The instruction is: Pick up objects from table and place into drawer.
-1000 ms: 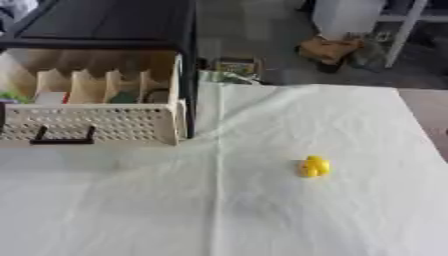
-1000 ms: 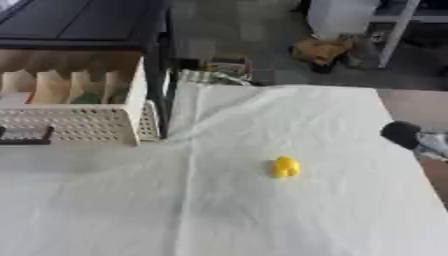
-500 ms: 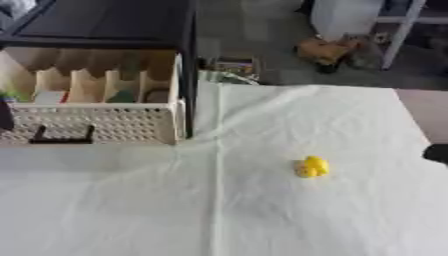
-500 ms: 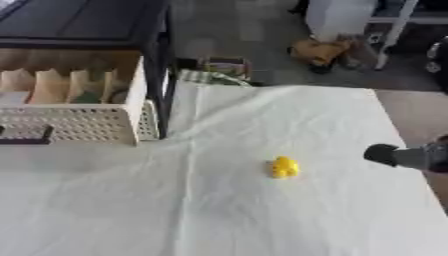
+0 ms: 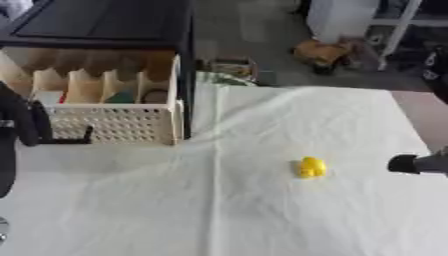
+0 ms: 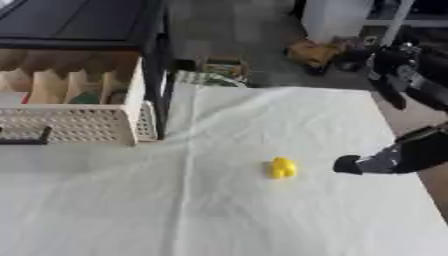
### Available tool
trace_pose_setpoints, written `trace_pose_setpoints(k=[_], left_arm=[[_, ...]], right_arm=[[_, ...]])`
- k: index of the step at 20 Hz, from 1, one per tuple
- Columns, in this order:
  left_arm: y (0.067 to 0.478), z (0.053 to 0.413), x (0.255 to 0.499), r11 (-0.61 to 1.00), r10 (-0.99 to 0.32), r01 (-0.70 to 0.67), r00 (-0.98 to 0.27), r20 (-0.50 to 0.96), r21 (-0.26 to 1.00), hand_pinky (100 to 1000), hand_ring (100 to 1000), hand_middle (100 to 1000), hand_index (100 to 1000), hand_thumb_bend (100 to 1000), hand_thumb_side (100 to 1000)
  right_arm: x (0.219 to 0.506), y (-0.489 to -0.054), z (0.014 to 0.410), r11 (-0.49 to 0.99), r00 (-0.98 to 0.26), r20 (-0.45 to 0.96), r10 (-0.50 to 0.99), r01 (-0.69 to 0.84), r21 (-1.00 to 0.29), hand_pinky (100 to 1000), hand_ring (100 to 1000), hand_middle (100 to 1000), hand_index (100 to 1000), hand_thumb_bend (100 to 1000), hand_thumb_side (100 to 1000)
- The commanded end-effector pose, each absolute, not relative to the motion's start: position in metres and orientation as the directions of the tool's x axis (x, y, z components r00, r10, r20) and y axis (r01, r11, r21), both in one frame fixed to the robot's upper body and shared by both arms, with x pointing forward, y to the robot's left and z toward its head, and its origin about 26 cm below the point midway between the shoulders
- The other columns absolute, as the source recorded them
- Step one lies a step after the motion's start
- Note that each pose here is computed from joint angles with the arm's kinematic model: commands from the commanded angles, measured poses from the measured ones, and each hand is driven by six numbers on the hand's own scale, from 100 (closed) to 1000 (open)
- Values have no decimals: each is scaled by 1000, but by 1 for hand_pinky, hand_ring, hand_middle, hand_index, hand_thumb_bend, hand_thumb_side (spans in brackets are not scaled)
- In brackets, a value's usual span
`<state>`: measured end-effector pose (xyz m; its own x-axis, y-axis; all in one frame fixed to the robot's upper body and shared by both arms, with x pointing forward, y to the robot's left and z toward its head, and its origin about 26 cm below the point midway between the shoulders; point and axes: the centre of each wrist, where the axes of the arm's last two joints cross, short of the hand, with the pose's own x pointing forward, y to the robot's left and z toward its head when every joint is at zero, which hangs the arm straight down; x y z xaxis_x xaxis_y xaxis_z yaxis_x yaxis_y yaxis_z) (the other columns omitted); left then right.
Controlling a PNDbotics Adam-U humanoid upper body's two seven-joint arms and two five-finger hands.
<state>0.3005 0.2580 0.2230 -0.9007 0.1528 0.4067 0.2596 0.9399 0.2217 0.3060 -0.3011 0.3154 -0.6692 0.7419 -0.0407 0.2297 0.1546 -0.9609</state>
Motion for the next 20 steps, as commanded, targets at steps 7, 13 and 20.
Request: trace_pose_setpoints(k=[7, 13, 20], left_arm=[[257, 232, 301, 902, 201, 347, -863, 464, 255, 291, 250, 407, 832, 100, 672], [261, 235, 301, 878, 225, 396, -837, 499, 268, 290, 246, 406, 823, 100, 672], [266, 239, 302, 843, 255, 453, -812, 525, 291, 289, 241, 402, 802, 100, 662]], right_arm=[[325, -292, 321, 173, -676, 54, 735, 110, -979, 847, 766, 162, 865, 725, 390], [345, -287, 313, 142, -637, 91, 766, 30, -989, 843, 761, 144, 843, 721, 315], [365, -279, 303, 86, -594, 93, 799, -39, -995, 837, 760, 154, 822, 702, 277]])
